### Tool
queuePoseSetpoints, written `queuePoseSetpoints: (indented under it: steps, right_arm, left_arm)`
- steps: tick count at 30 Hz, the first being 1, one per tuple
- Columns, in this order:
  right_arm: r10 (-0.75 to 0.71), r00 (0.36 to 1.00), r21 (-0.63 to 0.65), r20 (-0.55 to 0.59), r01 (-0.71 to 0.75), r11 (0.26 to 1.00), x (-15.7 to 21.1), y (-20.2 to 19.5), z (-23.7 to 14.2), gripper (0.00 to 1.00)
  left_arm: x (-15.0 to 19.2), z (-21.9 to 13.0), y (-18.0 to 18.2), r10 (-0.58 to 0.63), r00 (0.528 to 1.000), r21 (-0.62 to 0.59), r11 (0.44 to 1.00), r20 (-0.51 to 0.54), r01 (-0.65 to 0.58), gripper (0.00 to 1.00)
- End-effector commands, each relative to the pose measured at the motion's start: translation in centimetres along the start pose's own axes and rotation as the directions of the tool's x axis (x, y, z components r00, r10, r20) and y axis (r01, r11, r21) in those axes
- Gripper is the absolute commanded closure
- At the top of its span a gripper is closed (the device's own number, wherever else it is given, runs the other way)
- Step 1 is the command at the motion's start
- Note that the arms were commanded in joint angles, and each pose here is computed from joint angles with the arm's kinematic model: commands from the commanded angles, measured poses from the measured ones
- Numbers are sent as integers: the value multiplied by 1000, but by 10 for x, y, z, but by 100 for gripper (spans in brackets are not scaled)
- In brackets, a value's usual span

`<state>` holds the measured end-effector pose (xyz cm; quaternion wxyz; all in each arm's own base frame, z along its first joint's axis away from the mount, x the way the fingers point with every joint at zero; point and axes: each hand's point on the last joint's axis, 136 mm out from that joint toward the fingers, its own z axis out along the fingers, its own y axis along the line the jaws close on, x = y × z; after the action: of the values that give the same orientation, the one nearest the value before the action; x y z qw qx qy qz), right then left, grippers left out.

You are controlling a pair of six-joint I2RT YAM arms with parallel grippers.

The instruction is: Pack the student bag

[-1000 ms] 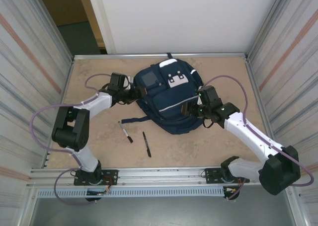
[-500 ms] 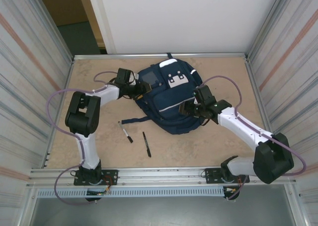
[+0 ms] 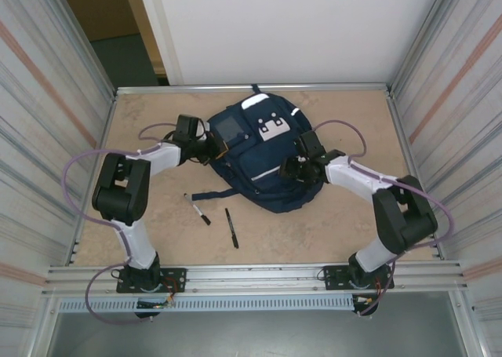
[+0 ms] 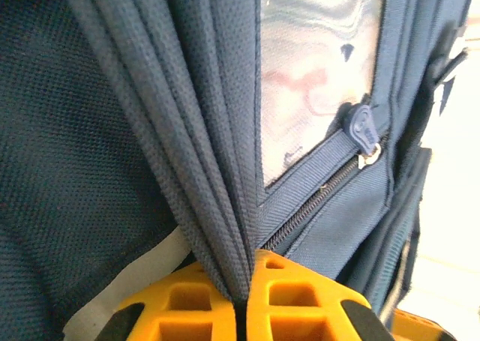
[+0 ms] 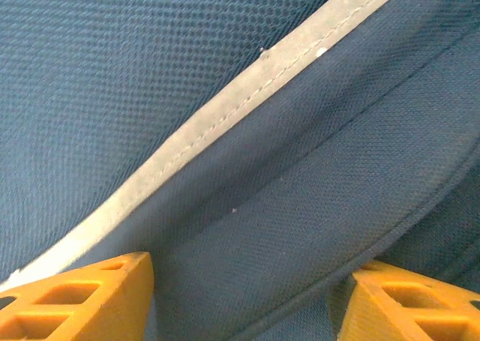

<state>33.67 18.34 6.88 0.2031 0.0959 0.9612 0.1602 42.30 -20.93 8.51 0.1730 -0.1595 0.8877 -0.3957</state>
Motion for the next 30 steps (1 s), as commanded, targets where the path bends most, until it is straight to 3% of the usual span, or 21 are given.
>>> queuePoseSetpoints:
  steps: [1, 8, 12, 15, 18, 24, 30]
  right_arm:
    - [-12, 993, -44, 115, 17, 999, -51, 19, 15, 40]
    - [64, 986, -105, 154, -48, 993, -128, 34, 58, 36]
    - [127, 973, -183, 194, -91, 979, -162, 50, 37, 35]
    - [132, 956, -140, 261, -98, 985, -171, 46, 7, 33]
    - [141, 955, -92, 260, -121, 988, -154, 37, -21, 32]
    - [72, 973, 7, 218, -75, 997, -79, 37, -60, 32]
    - [-108, 986, -114, 130, 123, 986, 3, 105, -75, 37]
  left_arm:
    - [3, -18, -29, -26, 999, 93, 995, -24, 28, 100]
    - [5, -29, -39, -118, 993, 82, 990, 17, 117, 100]
    - [10, -29, -42, -189, 982, 87, 979, 27, 186, 99]
    - [14, -29, -36, -264, 963, 80, 962, 50, 260, 99]
    - [13, -30, -29, -310, 947, 72, 950, 84, 305, 100]
    - [15, -32, -30, -366, 926, 64, 930, 89, 361, 97]
    - [32, -46, -10, -526, 840, -42, 844, 135, 535, 100]
